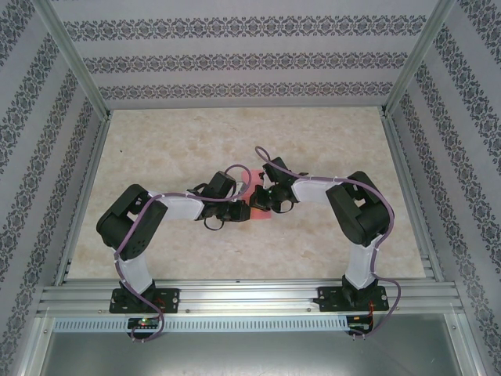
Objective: Fold a paper plane with a square sheet of paper (fold left side to right side)
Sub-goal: Fold the triangle a second time at the center of the table.
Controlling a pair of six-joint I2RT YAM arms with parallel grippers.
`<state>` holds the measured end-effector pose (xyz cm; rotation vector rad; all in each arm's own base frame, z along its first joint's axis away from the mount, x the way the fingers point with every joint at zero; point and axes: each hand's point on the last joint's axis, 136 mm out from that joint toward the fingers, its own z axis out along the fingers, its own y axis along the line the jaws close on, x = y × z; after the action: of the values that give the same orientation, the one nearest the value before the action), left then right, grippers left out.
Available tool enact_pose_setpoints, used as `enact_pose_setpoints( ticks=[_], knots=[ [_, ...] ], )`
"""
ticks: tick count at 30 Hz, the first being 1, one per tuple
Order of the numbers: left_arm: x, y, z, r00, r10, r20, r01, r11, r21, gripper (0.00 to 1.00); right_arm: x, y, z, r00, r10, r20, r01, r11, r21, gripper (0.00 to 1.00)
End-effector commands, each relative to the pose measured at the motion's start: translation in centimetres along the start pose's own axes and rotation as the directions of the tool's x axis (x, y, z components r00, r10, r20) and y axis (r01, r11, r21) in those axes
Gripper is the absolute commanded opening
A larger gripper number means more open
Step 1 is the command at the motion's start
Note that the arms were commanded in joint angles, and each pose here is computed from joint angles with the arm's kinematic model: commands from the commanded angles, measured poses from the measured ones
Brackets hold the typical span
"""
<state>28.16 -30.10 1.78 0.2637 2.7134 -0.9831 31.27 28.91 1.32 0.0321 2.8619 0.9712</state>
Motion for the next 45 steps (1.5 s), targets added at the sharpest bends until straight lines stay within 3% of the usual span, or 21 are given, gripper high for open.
enact_pose_setpoints(
  ticks=[1, 27, 35, 45],
  knots=[
    [4.2, 4.1, 1.3, 0.991, -0.076, -0.106, 0.063, 0.99, -0.127, 0.16, -1.9, -3.4, -0.2, 0.998, 0.003, 0.059, -0.01, 0.992, 0.122, 0.06],
    [4.4, 4.1, 1.1, 0.991, -0.078, -0.105, 0.065, 0.99, -0.123, 0.15, -8.0, -8.6, -3.7, 0.989, 0.034, 0.142, -0.061, 0.981, 0.187, 0.08],
    [4.1, 3.6, 0.9, 0.993, -0.07, -0.093, 0.06, 0.992, -0.107, 0.15, -7.8, -3.1, -7.1, 0.978, -0.031, 0.206, 0.017, 0.997, 0.07, 0.09],
    [3.9, 3.3, 0.7, 0.994, -0.063, -0.087, 0.054, 0.993, -0.104, 0.15, -2.4, 0.3, -2.4, 0.995, -0.023, 0.095, 0.026, 0.999, -0.028, 0.09]
  ],
)
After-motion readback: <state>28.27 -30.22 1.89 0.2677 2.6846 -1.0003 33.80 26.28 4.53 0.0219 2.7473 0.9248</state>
